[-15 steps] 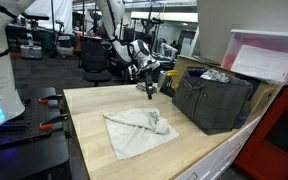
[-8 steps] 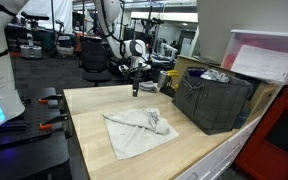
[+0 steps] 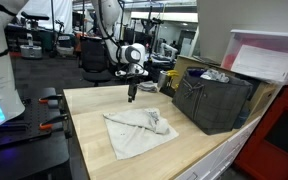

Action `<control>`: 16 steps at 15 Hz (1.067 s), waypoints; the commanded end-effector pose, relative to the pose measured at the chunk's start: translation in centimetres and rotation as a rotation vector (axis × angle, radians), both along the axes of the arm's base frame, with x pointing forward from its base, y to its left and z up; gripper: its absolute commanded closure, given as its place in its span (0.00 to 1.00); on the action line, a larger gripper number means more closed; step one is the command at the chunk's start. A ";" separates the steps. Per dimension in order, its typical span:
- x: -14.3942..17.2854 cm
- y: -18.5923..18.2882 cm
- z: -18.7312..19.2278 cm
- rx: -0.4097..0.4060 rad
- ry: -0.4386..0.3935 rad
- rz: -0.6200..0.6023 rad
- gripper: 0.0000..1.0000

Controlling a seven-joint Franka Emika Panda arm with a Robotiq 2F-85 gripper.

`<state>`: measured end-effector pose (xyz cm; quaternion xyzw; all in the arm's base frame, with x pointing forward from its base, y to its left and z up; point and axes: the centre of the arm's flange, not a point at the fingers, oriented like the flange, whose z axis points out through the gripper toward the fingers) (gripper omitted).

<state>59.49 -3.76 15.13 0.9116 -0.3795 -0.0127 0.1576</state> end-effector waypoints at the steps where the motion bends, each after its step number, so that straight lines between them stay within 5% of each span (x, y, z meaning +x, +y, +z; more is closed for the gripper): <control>1: -0.9 -1.0 -0.6 0.006 -0.036 -0.029 0.00; 16: -0.6 -2.9 -2.8 -0.037 -0.078 -0.075 0.06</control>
